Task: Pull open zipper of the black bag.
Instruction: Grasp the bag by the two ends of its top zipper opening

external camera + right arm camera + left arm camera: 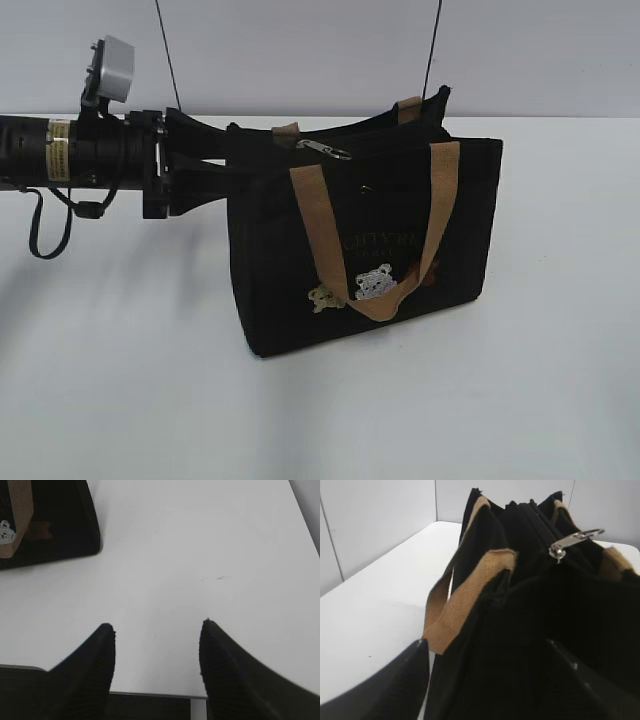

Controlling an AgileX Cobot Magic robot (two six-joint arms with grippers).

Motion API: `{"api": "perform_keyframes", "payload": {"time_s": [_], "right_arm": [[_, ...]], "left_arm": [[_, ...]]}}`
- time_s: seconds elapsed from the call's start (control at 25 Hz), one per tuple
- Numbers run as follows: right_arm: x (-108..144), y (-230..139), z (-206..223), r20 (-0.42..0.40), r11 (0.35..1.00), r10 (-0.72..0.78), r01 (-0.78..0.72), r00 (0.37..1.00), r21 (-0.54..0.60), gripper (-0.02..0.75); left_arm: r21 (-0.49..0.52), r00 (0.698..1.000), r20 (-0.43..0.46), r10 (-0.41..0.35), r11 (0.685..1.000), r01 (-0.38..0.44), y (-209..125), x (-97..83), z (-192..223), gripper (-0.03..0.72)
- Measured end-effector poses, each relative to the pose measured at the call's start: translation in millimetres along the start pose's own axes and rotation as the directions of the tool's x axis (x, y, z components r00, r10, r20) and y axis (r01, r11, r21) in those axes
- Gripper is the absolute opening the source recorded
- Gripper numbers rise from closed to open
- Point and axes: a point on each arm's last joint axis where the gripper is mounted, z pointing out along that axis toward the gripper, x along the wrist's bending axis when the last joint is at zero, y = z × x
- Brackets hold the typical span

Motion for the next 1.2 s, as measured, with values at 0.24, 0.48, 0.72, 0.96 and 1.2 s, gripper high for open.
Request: {"api": "perform_keyframes", "payload": {"time_s": [0.24,0.48,0.72,0.96,1.2], "right_arm": [[0,0,0,0.000,1.000,0.000,0.000,1.000,0.000,0.411],[0,0,0,0.000,1.000,0.000,0.000,1.000,0.000,0.411],[0,0,0,0.000,1.000,0.000,0.000,1.000,0.000,0.411],[0,0,0,0.000,1.000,0.000,0.000,1.000,0.000,0.411],[0,0,0,0.000,1.000,0.000,0.000,1.000,0.000,0.411]], "left_arm": [[-0.012,1.000,0.027,0.013,1.000,-0.013,0,3.9,17,0.472],[-0.024,1.000,-0.002,0.000,1.000,0.000,0,6.7,17,0.338],[-0.037,1.000,-0.022,-0.010,0.999,0.009,2,8.5,17,0.109],[-0.036,1.000,-0.021,-0.009,0.999,0.008,1,8.5,17,0.044],[-0.025,1.000,-0.008,-0.002,1.000,0.002,0,7.3,17,0.036]]}}
